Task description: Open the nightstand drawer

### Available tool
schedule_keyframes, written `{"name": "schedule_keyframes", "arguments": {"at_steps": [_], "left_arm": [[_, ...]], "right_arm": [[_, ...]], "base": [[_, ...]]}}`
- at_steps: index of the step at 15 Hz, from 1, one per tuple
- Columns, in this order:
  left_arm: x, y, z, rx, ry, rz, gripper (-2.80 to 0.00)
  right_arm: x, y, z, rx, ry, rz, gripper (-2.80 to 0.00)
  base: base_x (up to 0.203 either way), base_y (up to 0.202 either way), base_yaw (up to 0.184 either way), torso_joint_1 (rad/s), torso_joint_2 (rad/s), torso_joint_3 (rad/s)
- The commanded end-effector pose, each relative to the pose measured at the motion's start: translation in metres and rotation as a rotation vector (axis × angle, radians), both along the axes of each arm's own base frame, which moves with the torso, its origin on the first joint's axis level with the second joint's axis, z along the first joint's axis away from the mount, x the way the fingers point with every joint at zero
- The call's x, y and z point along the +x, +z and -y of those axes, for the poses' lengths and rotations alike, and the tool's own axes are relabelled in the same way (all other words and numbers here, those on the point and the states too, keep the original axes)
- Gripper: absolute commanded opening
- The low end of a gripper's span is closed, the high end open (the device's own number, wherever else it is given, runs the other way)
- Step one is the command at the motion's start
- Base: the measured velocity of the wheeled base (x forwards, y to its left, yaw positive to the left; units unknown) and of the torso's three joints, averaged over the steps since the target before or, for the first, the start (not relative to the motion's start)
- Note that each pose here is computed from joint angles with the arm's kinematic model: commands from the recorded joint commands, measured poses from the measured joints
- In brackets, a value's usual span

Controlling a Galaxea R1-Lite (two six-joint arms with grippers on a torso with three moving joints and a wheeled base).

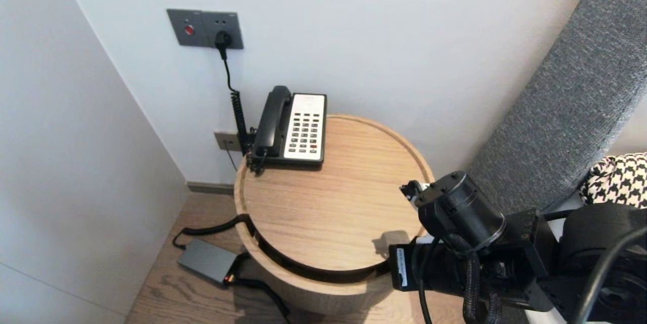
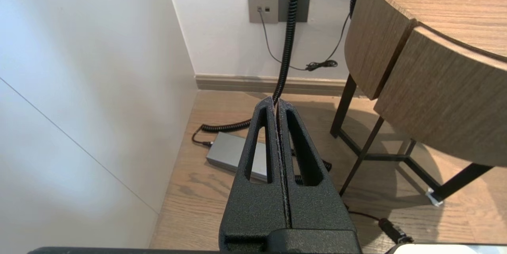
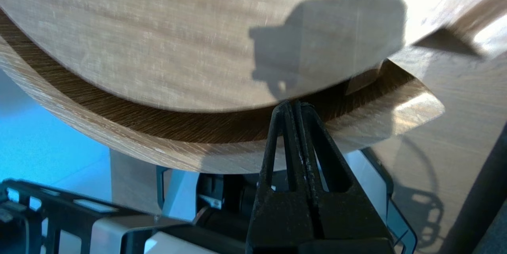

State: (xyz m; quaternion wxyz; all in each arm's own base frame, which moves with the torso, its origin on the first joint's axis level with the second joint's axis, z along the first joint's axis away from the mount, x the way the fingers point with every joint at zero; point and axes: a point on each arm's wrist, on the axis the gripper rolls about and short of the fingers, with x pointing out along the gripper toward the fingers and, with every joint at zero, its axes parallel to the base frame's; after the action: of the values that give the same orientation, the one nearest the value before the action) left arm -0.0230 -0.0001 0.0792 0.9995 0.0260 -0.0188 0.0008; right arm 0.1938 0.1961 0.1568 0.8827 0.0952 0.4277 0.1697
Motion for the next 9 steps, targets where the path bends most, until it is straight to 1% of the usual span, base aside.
{"name": "schedule_keyframes", "arguments": {"at_steps": [1, 5, 9], "left_arm": [[0.001, -0.003, 0.000, 0.000, 0.001, -0.012, -2.80], [0.001, -0.003, 0.000, 0.000, 0.001, -0.012, -2.80], [0.001, -0.003, 0.000, 0.000, 0.001, -0.012, -2.80]], "right_arm": [[-0.007, 0.000, -0.002, 0.005, 0.016, -0.007, -2.80], [-0.019, -0.002, 0.000, -0.003, 0.042, -0.013, -2.80], [-0.034, -0.014, 0.001, -0.039, 0.084, -0.047, -2.80]], "base": [[0.000, 0.000, 0.000, 0.000, 0.00, 0.000], [0.000, 0.000, 0.000, 0.000, 0.00, 0.000], [0.000, 0.000, 0.000, 0.000, 0.00, 0.000]]}}
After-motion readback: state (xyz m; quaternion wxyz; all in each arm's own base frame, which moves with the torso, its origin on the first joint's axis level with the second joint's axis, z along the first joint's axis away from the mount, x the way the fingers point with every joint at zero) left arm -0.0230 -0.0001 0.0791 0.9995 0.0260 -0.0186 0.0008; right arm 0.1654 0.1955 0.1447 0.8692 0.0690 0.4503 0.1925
